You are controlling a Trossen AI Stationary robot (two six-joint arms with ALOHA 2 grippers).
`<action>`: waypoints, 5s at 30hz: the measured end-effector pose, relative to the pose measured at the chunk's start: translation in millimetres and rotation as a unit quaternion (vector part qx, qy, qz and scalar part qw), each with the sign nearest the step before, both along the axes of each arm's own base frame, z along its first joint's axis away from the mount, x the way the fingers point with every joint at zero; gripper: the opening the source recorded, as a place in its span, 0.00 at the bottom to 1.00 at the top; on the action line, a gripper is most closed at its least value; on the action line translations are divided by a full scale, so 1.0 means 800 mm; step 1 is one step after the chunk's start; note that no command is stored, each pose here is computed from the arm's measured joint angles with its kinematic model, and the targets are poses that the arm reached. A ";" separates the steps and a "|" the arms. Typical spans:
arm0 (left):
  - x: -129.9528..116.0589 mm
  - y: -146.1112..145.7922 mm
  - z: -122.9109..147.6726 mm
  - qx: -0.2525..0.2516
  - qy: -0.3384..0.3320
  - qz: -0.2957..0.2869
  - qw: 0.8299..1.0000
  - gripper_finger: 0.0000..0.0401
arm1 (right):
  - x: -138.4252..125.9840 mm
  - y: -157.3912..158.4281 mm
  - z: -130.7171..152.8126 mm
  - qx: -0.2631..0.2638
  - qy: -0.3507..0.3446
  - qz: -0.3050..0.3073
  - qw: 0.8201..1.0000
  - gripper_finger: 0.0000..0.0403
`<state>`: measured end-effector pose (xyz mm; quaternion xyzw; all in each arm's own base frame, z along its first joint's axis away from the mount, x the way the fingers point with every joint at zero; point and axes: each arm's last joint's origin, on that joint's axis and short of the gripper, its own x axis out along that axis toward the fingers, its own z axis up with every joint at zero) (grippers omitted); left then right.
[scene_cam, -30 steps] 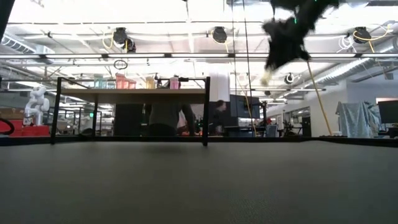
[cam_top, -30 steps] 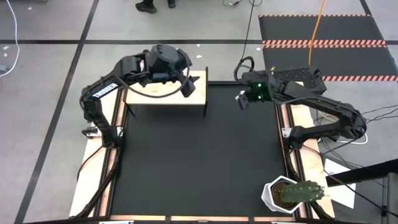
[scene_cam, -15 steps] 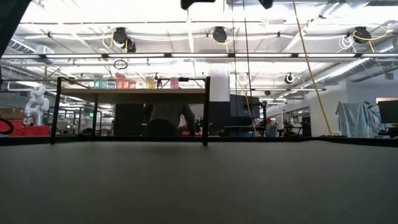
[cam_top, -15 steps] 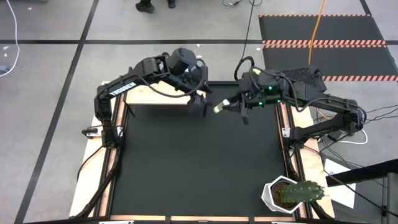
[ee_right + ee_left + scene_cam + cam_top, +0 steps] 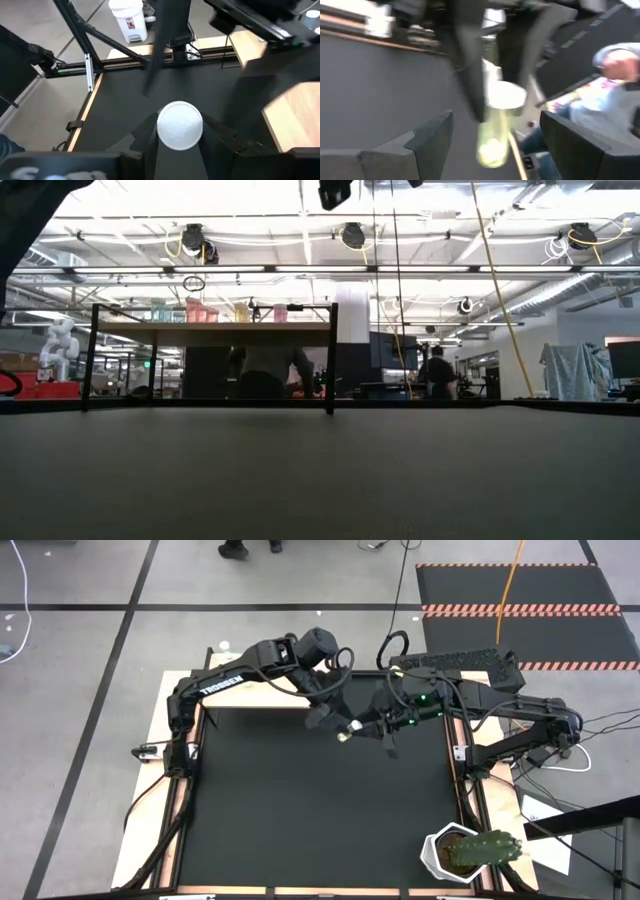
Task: Pick and place medicine bottles onto shelf by color
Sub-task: Put the yellow pill bottle on the shelf aligned with the yellow pill bottles
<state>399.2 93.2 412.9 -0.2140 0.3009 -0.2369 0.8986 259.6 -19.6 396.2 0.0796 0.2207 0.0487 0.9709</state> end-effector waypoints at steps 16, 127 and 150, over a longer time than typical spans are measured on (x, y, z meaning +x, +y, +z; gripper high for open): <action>0.019 -0.012 -0.014 -0.047 0.009 -0.030 0.998 0.74 | 0.002 0.002 0.005 -0.038 -0.028 0.028 0.999 0.28; -0.225 0.027 -0.279 0.287 -0.097 0.639 0.707 0.29 | -0.133 -0.031 -0.088 -0.188 -0.171 -0.279 0.926 0.70; -0.225 0.026 -0.288 0.278 -0.116 0.640 0.707 0.30 | -0.130 -0.033 -0.090 -0.191 -0.164 -0.280 0.926 0.70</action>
